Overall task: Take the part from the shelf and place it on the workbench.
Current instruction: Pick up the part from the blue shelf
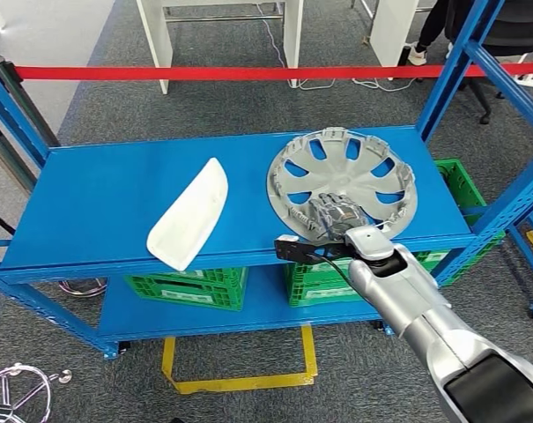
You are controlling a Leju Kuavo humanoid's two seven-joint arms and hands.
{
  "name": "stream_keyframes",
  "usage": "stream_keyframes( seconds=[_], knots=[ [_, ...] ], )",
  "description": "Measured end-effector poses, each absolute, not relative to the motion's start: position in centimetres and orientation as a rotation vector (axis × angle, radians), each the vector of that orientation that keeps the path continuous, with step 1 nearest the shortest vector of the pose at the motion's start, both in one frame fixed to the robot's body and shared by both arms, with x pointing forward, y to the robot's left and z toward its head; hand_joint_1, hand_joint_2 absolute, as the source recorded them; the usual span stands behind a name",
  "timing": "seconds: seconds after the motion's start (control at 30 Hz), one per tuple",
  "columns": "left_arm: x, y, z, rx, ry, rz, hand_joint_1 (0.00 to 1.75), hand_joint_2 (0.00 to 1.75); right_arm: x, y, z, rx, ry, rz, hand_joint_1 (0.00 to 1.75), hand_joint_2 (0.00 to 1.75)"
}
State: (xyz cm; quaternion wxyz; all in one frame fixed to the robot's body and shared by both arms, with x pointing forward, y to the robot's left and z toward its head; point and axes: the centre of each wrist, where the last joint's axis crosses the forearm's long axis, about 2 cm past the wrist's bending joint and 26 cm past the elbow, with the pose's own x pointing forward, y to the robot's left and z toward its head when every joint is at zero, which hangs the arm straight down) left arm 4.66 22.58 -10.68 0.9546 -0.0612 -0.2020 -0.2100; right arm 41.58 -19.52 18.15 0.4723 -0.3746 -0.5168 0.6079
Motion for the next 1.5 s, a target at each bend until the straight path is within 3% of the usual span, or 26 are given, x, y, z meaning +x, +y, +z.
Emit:
stream_keyframes(
  seconds=[1.0,1.5],
  knots=[
    [4.6,22.6,-10.7,-0.118,-0.409,-0.409,0.0,0.0,38.8,-17.1,19.5,-0.903,-1.421,1.42,0.0,1.75],
    [4.2,22.8,-10.8,-0.114,-0.412,-0.395,0.0,0.0,37.1,-20.4,15.8,-0.88,-1.313,1.402,0.0,1.75]
  ],
)
